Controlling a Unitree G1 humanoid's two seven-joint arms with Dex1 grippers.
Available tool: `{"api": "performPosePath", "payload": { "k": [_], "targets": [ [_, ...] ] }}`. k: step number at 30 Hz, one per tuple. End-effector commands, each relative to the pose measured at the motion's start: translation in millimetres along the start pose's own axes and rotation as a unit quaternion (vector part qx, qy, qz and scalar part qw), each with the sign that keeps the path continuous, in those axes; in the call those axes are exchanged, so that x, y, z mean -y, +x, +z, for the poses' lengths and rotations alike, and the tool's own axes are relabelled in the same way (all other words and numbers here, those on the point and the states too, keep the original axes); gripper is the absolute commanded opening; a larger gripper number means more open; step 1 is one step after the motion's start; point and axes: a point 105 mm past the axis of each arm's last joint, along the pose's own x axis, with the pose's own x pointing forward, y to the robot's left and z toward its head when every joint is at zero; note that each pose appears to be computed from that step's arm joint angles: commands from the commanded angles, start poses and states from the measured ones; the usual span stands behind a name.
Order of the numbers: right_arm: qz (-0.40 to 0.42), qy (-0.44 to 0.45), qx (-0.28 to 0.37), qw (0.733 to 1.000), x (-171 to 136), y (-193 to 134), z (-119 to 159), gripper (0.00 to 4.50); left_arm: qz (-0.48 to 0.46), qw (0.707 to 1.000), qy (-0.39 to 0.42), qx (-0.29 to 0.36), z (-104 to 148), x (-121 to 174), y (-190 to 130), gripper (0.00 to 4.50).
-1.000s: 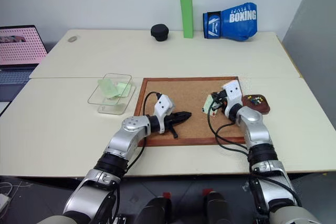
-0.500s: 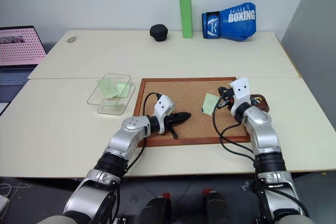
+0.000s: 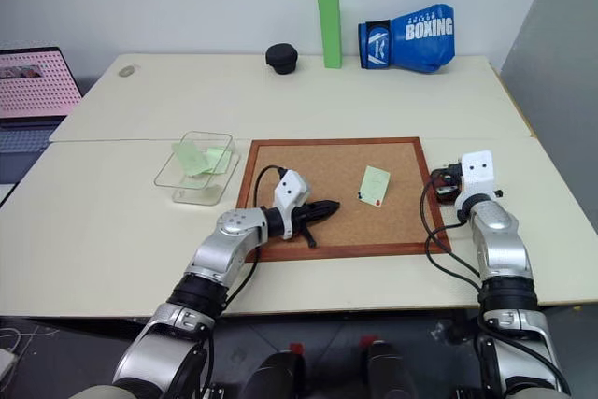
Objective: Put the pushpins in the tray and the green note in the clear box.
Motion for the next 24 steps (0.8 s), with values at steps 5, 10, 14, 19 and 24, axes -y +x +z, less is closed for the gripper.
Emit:
{"api": "performPosePath", "payload": {
  "k": [5, 10, 14, 19, 24],
  "targets": [
    [-0.02, 0.0, 0.021, 1.0, 10.3, 0.1, 16.5, 1.15, -0.013, 1.0, -0.001, -0.011, -4.8, 5.0, -0.7, 0.0],
    [-0.028, -0.009, 0.021, 0.999, 14.7, -2.0, 16.2, 2.15, -0.016, 1.0, 0.003, -0.011, -4.4, 6.5, -1.1, 0.0],
    [-0.031, -0.018, 0.026, 0.999, 15.4, -3.7, 18.4, 2.99, -0.017, 1.0, 0.005, -0.009, -3.3, 7.2, -0.2, 0.0],
    [-0.026, -0.043, 0.034, 0.998, 13.4, -5.9, 23.3, 4.04, -0.018, 1.0, 0.007, -0.009, -2.0, 5.8, 0.2, 0.0],
    [-0.022, -0.084, 0.037, 0.996, 13.8, -9.1, 25.7, 4.45, -0.019, 1.0, 0.008, -0.01, -1.7, 5.3, 0.4, 0.0]
  ]
}}
